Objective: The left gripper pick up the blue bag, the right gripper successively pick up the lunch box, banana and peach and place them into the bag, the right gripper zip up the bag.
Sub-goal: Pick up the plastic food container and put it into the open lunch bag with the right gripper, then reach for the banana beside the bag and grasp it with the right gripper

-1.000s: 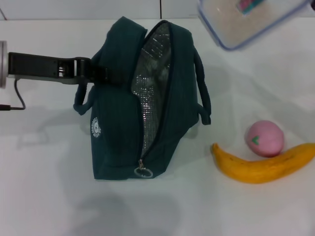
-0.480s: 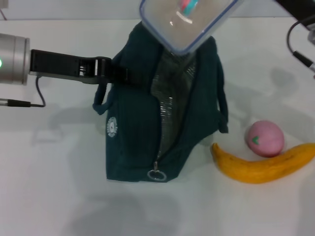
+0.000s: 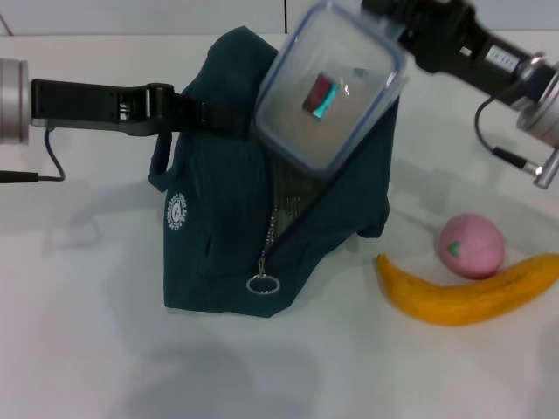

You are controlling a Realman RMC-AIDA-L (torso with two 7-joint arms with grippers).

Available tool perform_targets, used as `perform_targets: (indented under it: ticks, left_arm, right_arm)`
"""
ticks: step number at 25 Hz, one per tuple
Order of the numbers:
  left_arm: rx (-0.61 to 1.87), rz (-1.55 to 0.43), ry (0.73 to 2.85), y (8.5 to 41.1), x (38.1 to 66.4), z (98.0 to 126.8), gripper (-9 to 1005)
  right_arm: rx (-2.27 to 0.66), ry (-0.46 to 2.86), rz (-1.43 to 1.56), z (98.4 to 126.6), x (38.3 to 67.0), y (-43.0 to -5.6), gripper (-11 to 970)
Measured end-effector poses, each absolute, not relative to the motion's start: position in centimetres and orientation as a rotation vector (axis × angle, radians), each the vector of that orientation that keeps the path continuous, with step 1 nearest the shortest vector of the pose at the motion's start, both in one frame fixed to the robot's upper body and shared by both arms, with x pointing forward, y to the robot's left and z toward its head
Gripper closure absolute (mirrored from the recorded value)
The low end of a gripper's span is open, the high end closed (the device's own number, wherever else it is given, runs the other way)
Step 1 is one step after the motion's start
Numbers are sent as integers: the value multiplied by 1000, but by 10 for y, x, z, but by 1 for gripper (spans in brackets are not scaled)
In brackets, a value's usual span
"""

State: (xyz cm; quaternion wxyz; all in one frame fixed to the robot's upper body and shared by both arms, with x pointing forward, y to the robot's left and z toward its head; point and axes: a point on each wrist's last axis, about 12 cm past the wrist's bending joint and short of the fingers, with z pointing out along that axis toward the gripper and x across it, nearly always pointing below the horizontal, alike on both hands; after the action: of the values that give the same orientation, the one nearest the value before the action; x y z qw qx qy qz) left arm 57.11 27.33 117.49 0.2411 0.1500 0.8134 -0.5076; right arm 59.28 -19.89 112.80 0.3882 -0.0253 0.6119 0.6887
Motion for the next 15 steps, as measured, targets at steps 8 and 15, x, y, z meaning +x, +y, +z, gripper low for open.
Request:
perform_targets:
  ticks: [8,15]
  left_arm:
    - [423,-1392,2227,270,572,1175,961]
    - [399,-1417,2240,271,569,1168,960]
  right_arm:
    - [-108,1618,1730,1129,598,-189,870]
    - [-144,1590,1708,1138,605,-189,607]
